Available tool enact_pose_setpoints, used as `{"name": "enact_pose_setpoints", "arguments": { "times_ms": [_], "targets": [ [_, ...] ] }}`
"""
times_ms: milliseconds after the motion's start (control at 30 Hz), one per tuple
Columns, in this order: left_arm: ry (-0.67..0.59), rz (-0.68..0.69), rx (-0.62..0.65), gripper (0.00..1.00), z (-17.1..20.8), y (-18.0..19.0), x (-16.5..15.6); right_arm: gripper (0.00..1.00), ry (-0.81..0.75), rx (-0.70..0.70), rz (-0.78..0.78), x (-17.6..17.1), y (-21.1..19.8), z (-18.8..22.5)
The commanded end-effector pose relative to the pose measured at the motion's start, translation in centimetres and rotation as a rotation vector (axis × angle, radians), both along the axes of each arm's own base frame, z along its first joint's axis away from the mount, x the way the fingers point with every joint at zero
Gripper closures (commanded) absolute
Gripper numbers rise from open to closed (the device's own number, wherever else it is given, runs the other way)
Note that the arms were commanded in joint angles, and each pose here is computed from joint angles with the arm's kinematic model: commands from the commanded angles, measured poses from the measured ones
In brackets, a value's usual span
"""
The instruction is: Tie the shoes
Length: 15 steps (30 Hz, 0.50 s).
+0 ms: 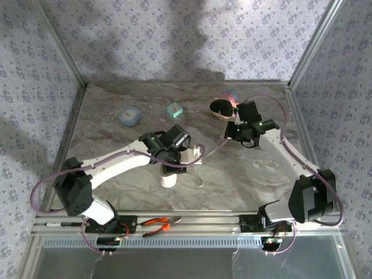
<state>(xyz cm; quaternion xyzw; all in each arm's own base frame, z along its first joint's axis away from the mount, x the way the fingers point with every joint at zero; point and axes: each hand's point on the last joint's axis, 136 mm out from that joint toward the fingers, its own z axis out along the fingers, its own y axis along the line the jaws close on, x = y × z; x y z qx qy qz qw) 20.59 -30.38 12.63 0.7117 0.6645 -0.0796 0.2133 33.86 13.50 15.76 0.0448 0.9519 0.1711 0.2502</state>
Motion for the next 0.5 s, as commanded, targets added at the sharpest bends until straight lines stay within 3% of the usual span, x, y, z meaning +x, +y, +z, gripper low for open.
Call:
{"name": "enact_pose_setpoints", "arguments": {
  "times_ms": [0,100,467],
  "targets": [
    [-0.019,-0.176,0.11,0.53,-2.8,-0.7,-0.2,1.0,0.033,0.048,0.04,0.7,0.3,-1.2],
    [-0.032,-0.235,0.176,0.5,-5.0,-1.4,-0.4,1.0,0.051,0.042,0.045,1.2,0.1,-1.8],
    [-0.052,-0.331,0.132,0.46,-8.0,-5.6,-0.5,1.0,0.089,0.018,0.071,1.7,0.1,-3.2]
  ]
}}
